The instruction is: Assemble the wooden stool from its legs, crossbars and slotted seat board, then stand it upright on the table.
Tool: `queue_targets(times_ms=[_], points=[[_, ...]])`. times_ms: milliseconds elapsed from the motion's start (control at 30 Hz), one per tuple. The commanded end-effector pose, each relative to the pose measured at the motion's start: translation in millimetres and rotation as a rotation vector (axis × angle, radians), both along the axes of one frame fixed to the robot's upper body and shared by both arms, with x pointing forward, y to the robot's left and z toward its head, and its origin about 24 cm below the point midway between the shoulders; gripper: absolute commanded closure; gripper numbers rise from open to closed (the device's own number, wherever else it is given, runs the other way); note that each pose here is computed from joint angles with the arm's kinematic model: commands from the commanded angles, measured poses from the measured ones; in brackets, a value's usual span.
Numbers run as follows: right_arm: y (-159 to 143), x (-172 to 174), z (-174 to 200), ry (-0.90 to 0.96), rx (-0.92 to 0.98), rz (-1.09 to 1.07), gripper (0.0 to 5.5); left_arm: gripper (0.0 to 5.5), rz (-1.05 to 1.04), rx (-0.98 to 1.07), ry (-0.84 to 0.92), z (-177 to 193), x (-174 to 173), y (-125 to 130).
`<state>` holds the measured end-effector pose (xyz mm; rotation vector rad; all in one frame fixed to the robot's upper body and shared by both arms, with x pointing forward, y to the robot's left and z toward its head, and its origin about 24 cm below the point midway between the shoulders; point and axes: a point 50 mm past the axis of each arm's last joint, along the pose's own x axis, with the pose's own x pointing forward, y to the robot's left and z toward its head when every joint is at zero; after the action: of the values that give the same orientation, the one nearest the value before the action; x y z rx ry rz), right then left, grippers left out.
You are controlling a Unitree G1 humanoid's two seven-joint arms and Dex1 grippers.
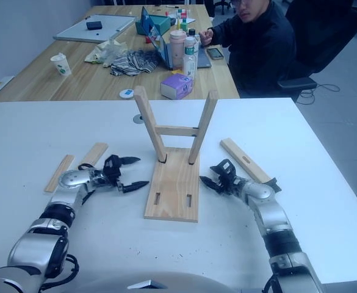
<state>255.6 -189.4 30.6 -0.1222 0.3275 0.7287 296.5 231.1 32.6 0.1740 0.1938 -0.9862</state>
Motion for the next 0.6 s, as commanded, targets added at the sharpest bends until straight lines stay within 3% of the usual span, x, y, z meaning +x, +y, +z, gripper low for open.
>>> queue_targets(times_ms=[33,133,367,600], points=[[-44.5,-6.6,57.9,-0.197,0.071,-0.139,2.63,0.23,0.180,-0.102,-0.095,43.9,4.5,40.2],[-71.6,-14.6,79.6,-0.200,0.024,-0.237,2.63,0.23,0.308,-0.190,-0.130,58.4,7.9,51.0],[-100.5,-34.0,31.5,0.069,-0.207,-0.305,1.40,0.23,0.523,-0.229,-0.135,56.9,2.7,70.6],[-126.8,-42.5,2.3,0.167,-0.212,-0.409,1.40,0.23,0.528,-0.232,-0.119,51.5,0.0,66.9]])
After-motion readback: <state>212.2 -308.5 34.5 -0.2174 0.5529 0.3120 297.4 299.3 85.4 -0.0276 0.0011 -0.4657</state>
